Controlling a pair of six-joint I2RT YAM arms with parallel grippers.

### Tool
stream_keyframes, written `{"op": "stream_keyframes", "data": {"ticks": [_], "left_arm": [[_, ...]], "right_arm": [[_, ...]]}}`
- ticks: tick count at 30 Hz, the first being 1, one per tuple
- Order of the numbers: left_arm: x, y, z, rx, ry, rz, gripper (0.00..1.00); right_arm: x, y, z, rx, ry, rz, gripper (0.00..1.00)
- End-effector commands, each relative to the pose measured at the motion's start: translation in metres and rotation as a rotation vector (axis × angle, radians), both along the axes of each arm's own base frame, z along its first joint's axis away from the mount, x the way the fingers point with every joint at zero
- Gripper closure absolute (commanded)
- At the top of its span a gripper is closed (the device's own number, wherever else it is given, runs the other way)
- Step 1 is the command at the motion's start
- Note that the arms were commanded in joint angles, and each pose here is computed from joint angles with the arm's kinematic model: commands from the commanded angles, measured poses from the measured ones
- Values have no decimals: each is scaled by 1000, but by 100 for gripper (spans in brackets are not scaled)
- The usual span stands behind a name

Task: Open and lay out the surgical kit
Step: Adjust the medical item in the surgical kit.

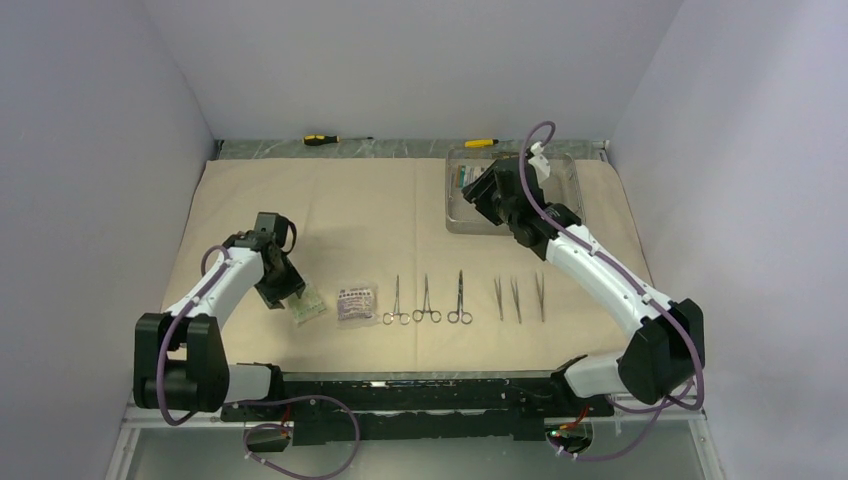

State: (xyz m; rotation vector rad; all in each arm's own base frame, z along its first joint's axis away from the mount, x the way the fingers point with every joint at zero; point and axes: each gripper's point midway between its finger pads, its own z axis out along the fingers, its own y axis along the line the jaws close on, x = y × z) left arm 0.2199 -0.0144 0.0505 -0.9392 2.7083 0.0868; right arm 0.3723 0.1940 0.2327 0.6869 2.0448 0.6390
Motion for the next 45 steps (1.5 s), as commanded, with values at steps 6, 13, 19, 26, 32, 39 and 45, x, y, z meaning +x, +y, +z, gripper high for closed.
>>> {"op": "stream_keyframes", "data": {"ticks": [6,13,19,26,32,39,45], "left_arm": [[12,-2,-3,-16,-62,-8,71],[10,-3,-6,-21,-49,-10,87],[21,-9,23,-43,-91,-96,100],[24,-24,47,-105,-89,-303,100],[28,-46,54,-203,-85,-378,100],[19,-38,63,-168,75,-397,100],[7,-29,50,-98,218,-426,100]], "right_arm": [[6,-3,19,19,-40,20,50],[4,-12,18,34,-34,9,50],[0,-18,21,48,-42,0,50],[-2,-23,23,60,-46,-8,50],[0,-28,23,64,-37,-13,50],[4,-31,24,87,-30,-10,50],[9,-30,26,104,-25,-5,50]]}}
